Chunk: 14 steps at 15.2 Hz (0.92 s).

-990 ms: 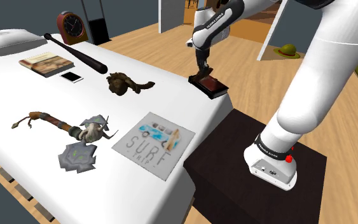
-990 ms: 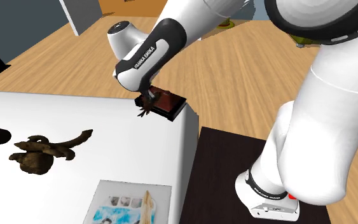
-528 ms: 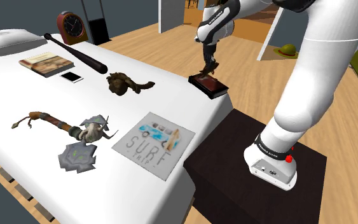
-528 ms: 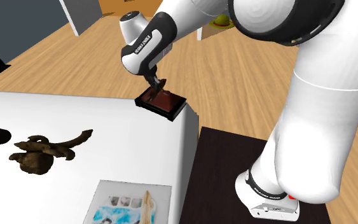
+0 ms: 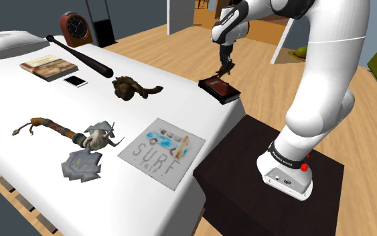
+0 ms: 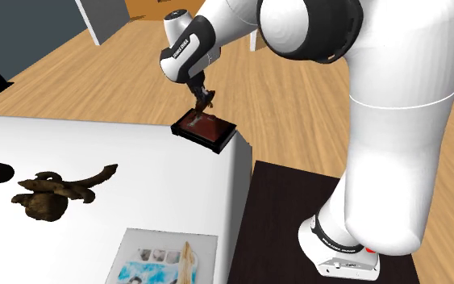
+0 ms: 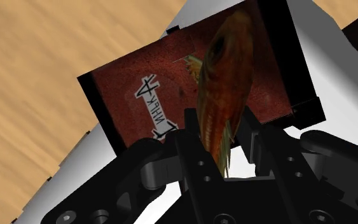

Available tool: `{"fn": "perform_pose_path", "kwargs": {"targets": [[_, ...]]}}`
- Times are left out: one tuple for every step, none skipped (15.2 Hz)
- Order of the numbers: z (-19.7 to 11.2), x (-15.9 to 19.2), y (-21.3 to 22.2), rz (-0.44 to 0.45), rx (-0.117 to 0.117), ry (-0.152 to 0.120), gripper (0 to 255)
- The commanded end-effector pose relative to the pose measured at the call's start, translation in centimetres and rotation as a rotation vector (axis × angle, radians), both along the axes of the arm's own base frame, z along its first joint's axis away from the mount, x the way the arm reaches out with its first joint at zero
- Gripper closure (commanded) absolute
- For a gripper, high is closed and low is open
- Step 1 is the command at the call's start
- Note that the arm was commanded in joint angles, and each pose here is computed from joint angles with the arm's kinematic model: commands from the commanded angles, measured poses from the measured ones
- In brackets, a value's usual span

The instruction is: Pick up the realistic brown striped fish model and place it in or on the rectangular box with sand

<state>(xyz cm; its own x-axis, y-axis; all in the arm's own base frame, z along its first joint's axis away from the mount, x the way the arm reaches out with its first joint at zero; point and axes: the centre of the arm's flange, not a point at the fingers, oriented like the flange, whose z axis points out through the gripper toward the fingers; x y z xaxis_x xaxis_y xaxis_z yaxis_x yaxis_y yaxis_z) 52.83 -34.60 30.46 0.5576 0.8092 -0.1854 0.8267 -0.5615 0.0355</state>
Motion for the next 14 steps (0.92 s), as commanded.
{"fn": "perform_pose_path", "kwargs": {"targets": [[-1.0,0.1,-0.1,0.001,0.0,0.0,255],[-1.5,0.1,-0.1,0.001,0.0,0.0,255],[-2.0,0.1,-0.1,0.001,0.0,0.0,255],[-2.6,0.1,-0.1,0.001,0.0,0.0,255],[-3.1,0.1,-0.1,0.001,0.0,0.0,255],[-3.6,0.1,-0.1,0.001,0.0,0.0,255],[-4.1,0.1,-0.1,0.001,0.0,0.0,255],[-4.7,0.1,-0.1,0.001,0.0,0.0,255],[-5.2,0.1,-0.1,0.001,0.0,0.0,255],[-5.7,0.1,-0.1,0.001,0.0,0.0,255],[-6.2,0.1,-0.1,0.001,0.0,0.0,255],[-6.7,0.1,-0.1,0.001,0.0,0.0,255],[-6.7,0.1,-0.1,0.001,0.0,0.0,255],[-6.7,0.1,-0.1,0.001,0.0,0.0,255]]}}
